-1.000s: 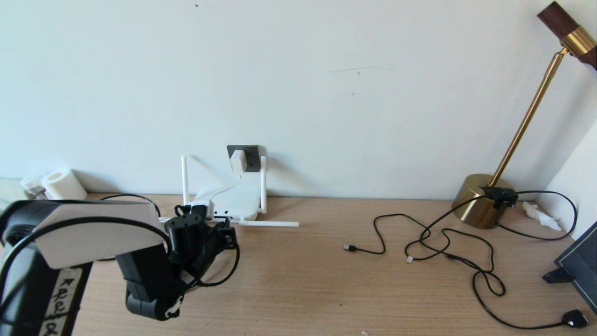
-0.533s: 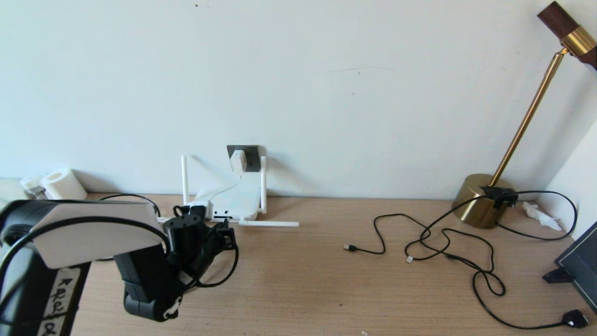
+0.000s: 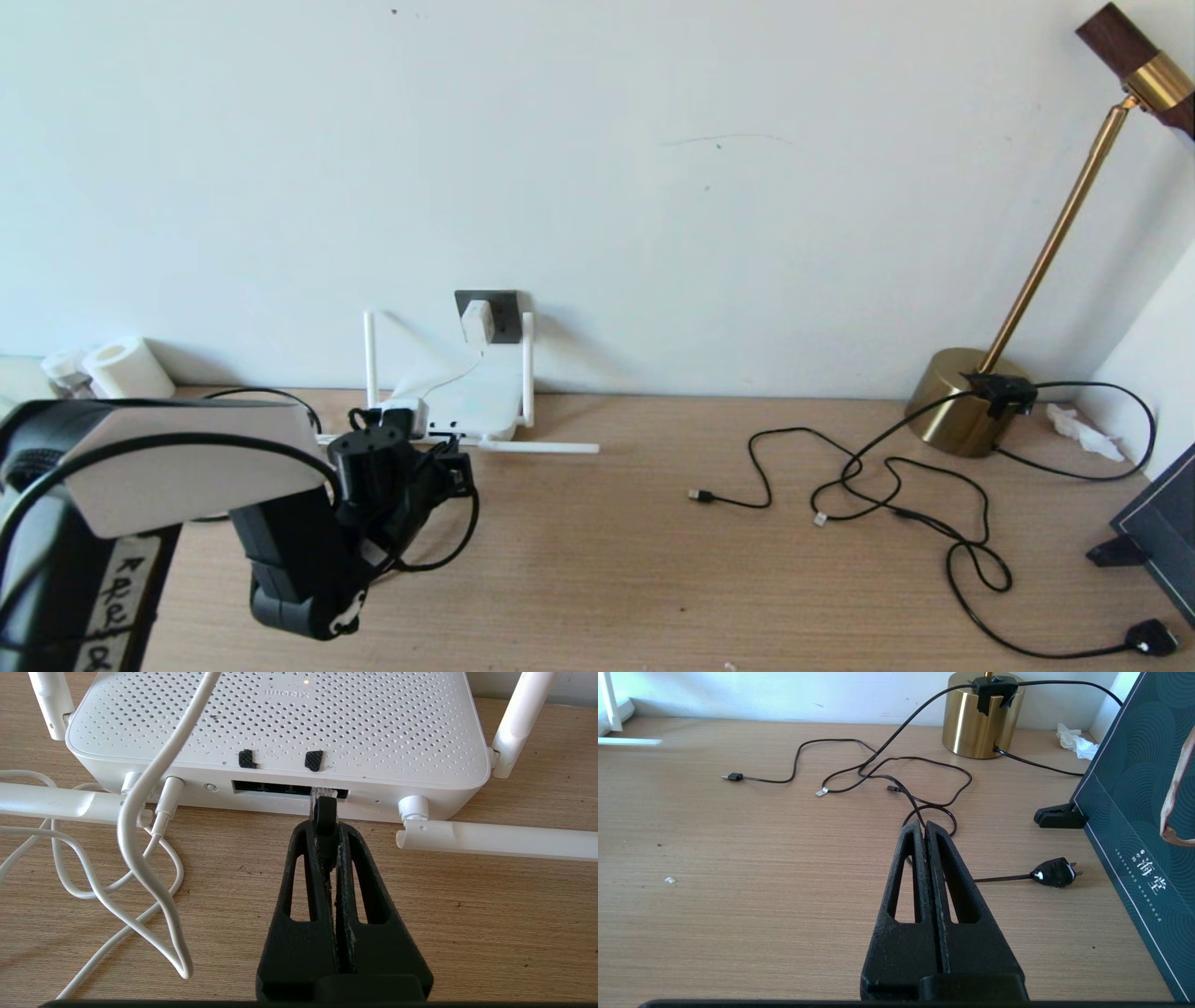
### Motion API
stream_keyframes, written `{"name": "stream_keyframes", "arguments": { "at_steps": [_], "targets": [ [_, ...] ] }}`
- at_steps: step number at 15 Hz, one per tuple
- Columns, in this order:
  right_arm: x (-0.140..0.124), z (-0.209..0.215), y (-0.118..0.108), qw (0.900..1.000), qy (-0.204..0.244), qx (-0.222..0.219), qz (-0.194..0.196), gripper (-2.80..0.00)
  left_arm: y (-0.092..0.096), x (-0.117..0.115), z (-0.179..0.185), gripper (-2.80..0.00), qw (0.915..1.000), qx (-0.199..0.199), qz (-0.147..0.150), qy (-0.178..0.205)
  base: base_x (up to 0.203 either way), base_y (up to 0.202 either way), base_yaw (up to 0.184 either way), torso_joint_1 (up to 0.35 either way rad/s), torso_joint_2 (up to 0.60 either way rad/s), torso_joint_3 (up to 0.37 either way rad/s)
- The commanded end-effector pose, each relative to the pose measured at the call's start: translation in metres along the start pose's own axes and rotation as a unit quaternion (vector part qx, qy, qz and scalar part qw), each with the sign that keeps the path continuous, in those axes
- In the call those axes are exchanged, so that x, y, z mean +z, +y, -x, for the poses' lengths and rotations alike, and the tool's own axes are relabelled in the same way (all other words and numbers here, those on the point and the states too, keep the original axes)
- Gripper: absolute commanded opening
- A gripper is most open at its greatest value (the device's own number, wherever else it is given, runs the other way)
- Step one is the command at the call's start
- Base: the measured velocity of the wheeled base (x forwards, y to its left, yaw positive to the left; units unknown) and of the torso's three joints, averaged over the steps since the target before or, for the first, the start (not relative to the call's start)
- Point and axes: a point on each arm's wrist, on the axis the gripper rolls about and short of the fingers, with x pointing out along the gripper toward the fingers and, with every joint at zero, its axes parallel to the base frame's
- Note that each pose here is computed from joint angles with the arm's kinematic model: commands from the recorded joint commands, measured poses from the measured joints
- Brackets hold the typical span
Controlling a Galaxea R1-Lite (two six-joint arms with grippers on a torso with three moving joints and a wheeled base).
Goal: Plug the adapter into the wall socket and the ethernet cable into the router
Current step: Plug cable into router interface
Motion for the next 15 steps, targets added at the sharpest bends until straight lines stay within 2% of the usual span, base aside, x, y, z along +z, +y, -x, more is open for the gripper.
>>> {"name": "stream_keyframes", "arguments": {
  "at_steps": [1, 15],
  "targets": [
    [0.0001, -0.0001, 0.0, 1.0, 0.0, 0.0, 0.0, -2.8, -0.0006, 0.0019, -0.0015, -2.8, 1.0, 0.0, 0.002, -0.008, 0.0, 0.0, 0.0, 0.0, 0.0, 0.0],
    [0.0001, 0.0, 0.0, 1.0, 0.0, 0.0, 0.0, -2.8, -0.001, 0.001, -0.0038, -2.8, 1.0, 0.0, -0.001, -0.009, 0.0, 0.0, 0.0, 0.0, 0.0, 0.0]
  ]
}}
